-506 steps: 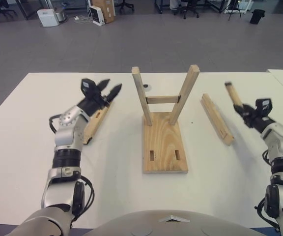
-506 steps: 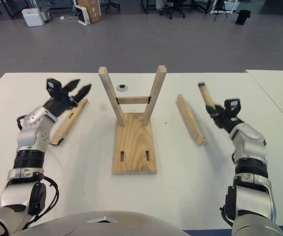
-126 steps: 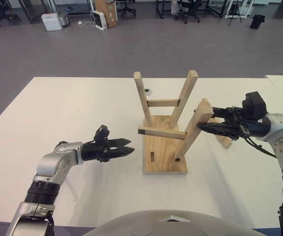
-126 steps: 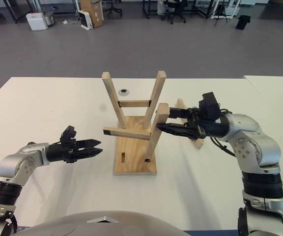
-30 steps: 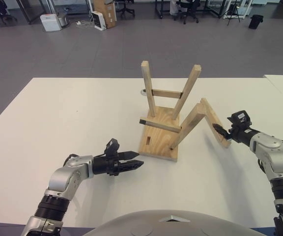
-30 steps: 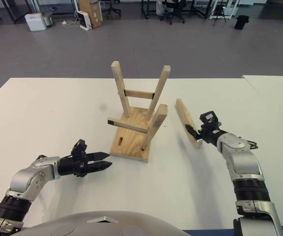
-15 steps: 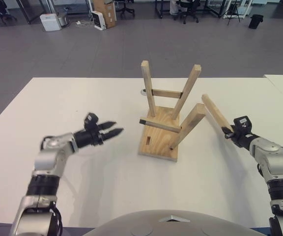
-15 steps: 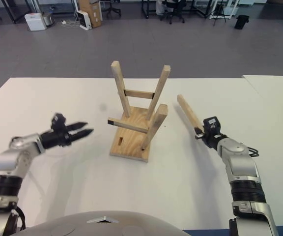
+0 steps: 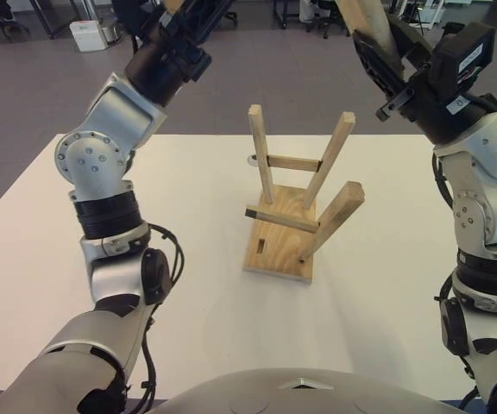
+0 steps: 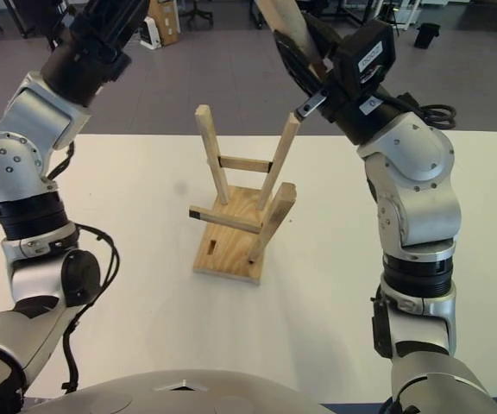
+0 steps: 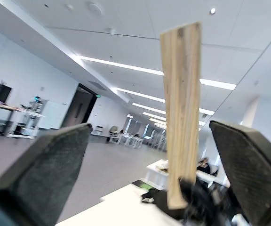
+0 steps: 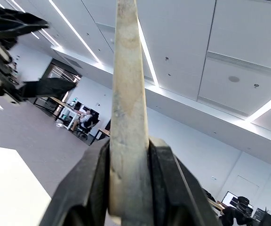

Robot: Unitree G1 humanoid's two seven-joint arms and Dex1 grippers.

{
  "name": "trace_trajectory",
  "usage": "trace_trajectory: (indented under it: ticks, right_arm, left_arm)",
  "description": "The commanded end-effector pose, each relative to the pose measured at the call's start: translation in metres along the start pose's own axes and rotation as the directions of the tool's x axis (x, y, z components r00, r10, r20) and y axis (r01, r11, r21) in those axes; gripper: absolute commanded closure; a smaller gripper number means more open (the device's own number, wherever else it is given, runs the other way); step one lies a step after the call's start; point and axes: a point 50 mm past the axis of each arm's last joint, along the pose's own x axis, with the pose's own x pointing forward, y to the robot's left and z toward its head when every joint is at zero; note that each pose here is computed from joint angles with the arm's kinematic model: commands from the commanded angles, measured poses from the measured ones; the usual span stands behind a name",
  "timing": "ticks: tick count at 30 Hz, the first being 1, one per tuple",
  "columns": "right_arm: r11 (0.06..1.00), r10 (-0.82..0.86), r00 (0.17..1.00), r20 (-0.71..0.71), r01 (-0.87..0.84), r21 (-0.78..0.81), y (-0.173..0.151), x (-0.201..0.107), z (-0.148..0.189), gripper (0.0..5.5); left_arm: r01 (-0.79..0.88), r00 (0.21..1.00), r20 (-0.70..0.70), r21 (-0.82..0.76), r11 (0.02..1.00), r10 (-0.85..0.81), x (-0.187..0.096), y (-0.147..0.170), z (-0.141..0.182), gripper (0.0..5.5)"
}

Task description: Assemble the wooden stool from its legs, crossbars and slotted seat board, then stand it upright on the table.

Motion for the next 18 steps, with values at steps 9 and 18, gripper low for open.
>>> trace_trajectory:
  ticks: [9, 18]
  right_arm:
    - [0.991, 0.119, 0.992, 0.034, -0.121, 0.057, 0.025, 0.009, 0.004, 4.47]
    - [0.987, 0.158, 0.987, -0.027, -0.158, 0.014, 0.032, 0.006, -0.004, 4.47]
  left_arm:
    - [0.072, 0.997, 0.010, -0.079, 0.994, -0.071, 0.011, -0.021, 0.000, 0.90]
    - [0.048, 0.999, 0.004, -0.018, 0.999, -0.048, 0.008, -0.017, -0.003, 1.09]
